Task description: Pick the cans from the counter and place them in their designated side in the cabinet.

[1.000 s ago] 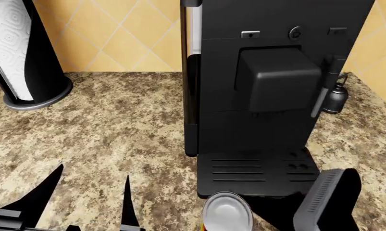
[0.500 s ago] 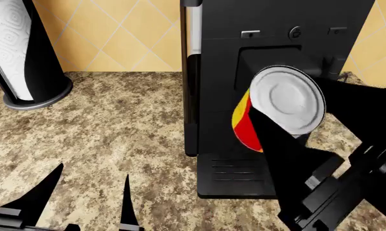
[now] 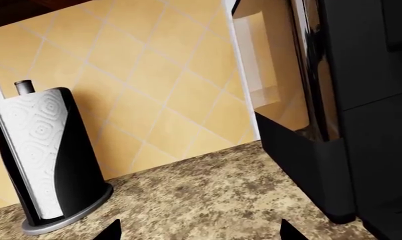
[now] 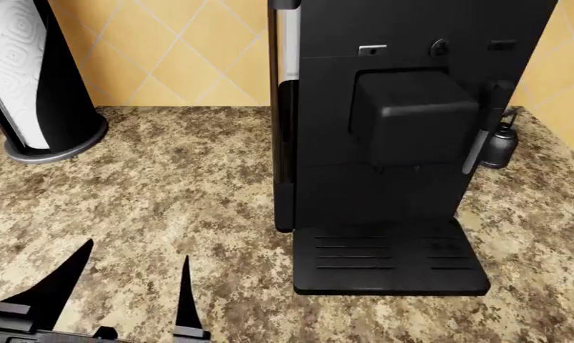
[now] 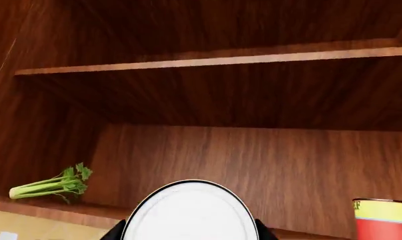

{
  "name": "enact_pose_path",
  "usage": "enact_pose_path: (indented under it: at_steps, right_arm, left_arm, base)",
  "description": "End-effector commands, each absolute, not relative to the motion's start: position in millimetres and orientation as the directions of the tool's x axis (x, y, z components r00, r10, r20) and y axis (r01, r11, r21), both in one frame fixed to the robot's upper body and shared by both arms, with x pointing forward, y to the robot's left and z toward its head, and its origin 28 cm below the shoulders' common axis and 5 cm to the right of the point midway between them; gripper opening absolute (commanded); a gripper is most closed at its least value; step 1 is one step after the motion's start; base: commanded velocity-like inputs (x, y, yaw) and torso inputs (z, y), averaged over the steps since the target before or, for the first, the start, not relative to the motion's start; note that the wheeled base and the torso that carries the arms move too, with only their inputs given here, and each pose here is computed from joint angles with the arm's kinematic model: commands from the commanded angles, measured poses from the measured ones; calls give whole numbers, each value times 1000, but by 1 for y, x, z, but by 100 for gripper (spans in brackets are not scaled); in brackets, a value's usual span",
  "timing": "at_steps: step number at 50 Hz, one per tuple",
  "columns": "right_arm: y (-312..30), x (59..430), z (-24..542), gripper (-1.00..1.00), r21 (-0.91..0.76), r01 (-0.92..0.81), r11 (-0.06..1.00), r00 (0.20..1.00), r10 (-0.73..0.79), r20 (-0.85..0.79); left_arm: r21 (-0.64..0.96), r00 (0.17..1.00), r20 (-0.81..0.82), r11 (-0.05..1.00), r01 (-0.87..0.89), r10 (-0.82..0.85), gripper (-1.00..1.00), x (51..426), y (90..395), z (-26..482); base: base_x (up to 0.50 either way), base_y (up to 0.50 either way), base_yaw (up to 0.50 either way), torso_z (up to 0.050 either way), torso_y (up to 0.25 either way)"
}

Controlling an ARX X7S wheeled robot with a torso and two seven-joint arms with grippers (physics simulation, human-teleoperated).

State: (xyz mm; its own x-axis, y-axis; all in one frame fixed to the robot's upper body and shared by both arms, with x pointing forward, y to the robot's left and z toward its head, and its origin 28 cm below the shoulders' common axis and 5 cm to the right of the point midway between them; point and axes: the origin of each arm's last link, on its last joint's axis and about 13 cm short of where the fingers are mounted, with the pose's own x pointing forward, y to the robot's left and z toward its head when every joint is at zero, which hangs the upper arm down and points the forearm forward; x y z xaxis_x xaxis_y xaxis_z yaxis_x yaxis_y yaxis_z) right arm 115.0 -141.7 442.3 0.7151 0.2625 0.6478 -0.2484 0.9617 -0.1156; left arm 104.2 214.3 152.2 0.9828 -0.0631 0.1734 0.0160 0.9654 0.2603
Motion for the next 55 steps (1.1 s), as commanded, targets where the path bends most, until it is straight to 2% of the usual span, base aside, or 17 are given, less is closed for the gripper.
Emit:
enact_pose_path:
  at_steps: [1, 6, 16, 30, 43, 55]
  right_arm:
    - [-141, 117, 491, -100, -62, -105, 993, 605, 113, 788]
    - [-145, 132, 494, -100, -31, -70, 997, 625, 68, 778]
    - [-165, 187, 497, -100, 45, 39, 998, 703, -59, 709]
    - [-172, 255, 492, -100, 57, 148, 987, 869, -158, 469]
    - [-170, 280, 504, -100, 26, 186, 982, 885, -179, 430]
    - [-169, 321, 497, -100, 11, 230, 973, 909, -219, 354]
  left_arm:
    - [258, 983, 174, 966, 14, -61, 100, 107, 217, 152]
    - [259, 983, 172, 966, 15, -61, 100, 108, 218, 152]
    - [267, 983, 169, 963, 19, -66, 100, 109, 216, 153]
    - [273, 985, 160, 962, 22, -68, 100, 108, 213, 154]
    - [270, 985, 160, 963, 24, -70, 100, 110, 214, 152]
    - [268, 986, 157, 963, 18, -62, 100, 113, 215, 151]
  base:
    - [0, 0, 0, 0, 0]
    - [0, 0, 0, 0, 0]
    - [0, 0, 0, 0, 0]
    - [0, 0, 0, 0, 1]
    - [0, 0, 0, 0, 0]
    - [1, 0, 0, 0, 0]
